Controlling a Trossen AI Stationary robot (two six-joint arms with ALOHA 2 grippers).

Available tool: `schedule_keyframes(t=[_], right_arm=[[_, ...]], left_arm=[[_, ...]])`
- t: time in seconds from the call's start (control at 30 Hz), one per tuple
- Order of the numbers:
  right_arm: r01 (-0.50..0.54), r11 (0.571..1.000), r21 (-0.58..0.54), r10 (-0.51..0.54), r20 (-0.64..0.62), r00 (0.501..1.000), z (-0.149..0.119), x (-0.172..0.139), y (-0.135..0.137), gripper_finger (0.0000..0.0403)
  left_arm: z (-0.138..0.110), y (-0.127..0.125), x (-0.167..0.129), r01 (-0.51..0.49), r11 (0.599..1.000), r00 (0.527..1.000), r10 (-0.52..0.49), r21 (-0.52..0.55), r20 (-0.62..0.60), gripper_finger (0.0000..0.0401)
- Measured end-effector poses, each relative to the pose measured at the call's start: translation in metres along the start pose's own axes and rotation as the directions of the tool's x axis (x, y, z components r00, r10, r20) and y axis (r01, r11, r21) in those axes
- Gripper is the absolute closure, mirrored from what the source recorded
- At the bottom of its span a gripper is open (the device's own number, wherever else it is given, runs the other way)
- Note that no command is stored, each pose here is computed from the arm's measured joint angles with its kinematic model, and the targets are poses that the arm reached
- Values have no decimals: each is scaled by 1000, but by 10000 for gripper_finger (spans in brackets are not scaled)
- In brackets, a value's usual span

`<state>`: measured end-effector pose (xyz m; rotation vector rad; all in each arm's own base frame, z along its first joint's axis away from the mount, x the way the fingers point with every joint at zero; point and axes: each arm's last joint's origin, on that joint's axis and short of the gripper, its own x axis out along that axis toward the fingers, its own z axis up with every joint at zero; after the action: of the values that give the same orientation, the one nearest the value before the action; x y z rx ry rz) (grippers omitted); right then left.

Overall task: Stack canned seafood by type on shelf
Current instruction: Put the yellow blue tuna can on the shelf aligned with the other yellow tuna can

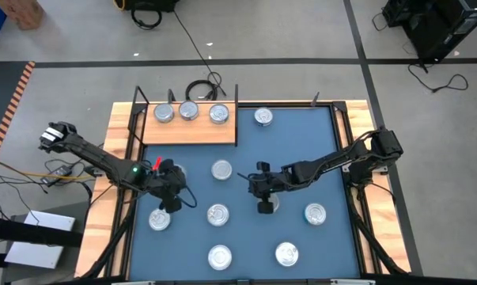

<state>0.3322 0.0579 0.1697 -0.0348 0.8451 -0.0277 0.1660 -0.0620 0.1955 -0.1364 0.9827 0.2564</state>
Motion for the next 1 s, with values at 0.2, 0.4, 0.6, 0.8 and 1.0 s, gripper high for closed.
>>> schedule_keyframes(t=[0.2, 0.4, 0.6, 0.8, 1.0], right_arm=[[5, 1000, 6, -5, 5, 1000, 0, 0, 0, 348], [6, 1000, -8, -6, 6, 1000, 1, 0, 0, 350], [6, 1000, -11, -6, 6, 1000, 1, 0, 0, 349], [6, 1000, -11, -6, 6, 1000, 1, 0, 0, 350], [6, 1000, -11, -6, 6, 1000, 1, 0, 0, 348]], left_arm=[[-6, 3, 2, -45, 999, 995, 45, 8, -84, 390], [-8, 2, 13, -141, 989, 983, 146, 50, -109, 336], [-11, 1, 26, -185, 980, 967, 195, 73, -163, 282], [-11, 2, 38, -235, 968, 946, 248, 85, -207, 274], [-12, 3, 43, -269, 958, 935, 285, 100, -212, 299]])
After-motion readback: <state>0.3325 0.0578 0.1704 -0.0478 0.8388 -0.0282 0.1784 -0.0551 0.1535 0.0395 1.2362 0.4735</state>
